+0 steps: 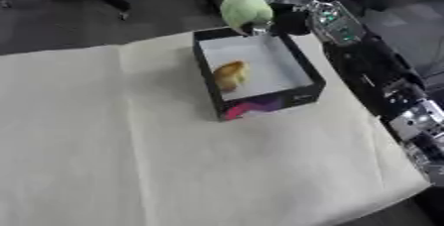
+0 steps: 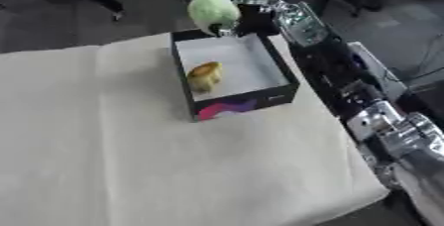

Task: Pick up the objects with one hand, pass them to the other hand, and then place them into the box on the other side of the table.

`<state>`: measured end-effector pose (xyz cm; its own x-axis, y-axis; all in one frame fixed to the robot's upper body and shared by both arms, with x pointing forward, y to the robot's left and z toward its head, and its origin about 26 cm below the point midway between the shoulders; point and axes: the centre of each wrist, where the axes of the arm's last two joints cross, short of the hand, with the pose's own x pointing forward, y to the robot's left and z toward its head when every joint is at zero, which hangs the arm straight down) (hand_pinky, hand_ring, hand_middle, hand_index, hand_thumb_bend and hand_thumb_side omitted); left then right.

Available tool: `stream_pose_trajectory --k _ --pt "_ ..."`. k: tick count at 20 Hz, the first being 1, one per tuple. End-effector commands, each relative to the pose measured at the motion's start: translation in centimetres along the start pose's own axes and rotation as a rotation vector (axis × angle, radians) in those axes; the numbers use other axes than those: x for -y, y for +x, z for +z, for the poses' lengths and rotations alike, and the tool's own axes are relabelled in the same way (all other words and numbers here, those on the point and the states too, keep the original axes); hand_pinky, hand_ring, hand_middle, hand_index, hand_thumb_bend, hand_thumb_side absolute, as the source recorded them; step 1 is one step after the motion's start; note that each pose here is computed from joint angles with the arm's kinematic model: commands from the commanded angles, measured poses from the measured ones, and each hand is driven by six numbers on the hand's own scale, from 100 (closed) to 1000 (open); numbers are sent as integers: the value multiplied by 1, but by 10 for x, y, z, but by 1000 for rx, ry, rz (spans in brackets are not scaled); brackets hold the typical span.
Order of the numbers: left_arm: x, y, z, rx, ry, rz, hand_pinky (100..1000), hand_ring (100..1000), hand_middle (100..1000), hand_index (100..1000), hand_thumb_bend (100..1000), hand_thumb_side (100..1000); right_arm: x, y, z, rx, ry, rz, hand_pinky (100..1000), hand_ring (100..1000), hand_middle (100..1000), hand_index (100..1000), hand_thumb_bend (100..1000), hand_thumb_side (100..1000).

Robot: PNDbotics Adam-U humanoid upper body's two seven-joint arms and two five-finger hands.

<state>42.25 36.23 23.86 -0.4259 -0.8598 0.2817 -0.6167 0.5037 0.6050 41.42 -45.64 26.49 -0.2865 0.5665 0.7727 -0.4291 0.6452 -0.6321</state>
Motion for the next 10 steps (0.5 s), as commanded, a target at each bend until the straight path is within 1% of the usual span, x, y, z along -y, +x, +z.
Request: stream_pose_trajectory --k 1,2,4,5,8,9,10 --pt "-22 -1 -11 27 49 -36 824 750 707 765 498 294 20 1 20 -29 -53 117 885 1000 453 904 100 211" --pt "-23 -1 -11 26 53 -36 824 750 707 765 498 294 20 -3 22 -39 -63 144 884 1000 465 916 100 213" --pt "-24 -2 -11 24 60 -39 824 750 707 765 498 293 21 -12 25 -55 -70 209 891 1000 518 969 100 221" --pt "-25 -2 -11 21 64 -40 824 750 706 765 497 294 21 -16 27 -55 -66 243 896 1000 572 1000 100 223" --pt "-26 -2 -12 14 72 -44 825 750 707 765 497 295 22 -25 30 -22 -54 333 911 1000 629 1000 100 220" --pt "-27 -2 -12 12 73 -45 825 750 707 765 497 296 22 -26 31 -6 -46 361 922 1000 667 1000 100 221" --pt "-27 -2 -12 11 73 -47 825 750 707 765 496 296 22 -28 32 9 -40 387 923 1000 662 1000 100 225"
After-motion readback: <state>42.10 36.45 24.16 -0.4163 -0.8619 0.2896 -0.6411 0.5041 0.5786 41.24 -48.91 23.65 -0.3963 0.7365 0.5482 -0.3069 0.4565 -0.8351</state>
